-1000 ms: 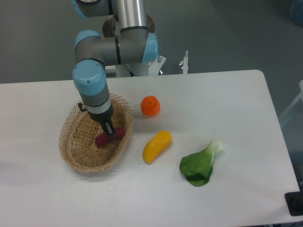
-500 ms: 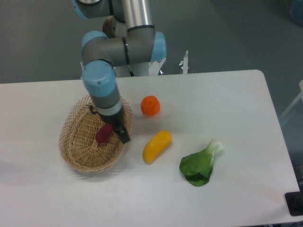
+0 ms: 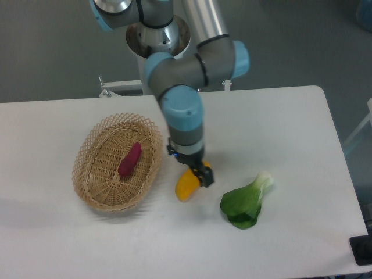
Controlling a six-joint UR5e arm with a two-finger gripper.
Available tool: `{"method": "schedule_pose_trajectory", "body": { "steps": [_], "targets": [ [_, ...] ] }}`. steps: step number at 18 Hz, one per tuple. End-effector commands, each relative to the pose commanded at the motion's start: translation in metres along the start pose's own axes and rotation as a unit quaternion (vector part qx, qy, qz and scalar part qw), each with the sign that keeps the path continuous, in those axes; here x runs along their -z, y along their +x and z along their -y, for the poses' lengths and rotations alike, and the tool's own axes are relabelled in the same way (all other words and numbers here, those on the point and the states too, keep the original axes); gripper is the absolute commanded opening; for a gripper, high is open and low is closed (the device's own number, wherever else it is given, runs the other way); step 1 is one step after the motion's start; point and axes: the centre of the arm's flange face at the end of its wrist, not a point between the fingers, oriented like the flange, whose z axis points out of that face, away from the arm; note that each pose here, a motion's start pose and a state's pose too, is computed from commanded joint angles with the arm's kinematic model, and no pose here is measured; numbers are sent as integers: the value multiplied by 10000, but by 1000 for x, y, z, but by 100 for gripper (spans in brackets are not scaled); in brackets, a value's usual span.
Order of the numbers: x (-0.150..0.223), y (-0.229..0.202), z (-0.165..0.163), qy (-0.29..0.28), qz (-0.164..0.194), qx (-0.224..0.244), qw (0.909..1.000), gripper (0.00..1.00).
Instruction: Place the sweet potato in the basket
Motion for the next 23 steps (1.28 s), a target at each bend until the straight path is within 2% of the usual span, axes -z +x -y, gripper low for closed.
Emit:
{"method": "schedule_pose_trajectory", "body": {
  "steps": [6,12,16,20,23],
  "targets": [
    [7,-51,-47,121,186,29,9997,100],
    [8,-80,-95,213,264,177,9993,100],
    [11,-96,-108,172,78,-3,9998,100],
    [9,-107,-132,179,92,72,9998,100],
    [4,-105,-133,185,72,-59,9998,100]
  ]
}}
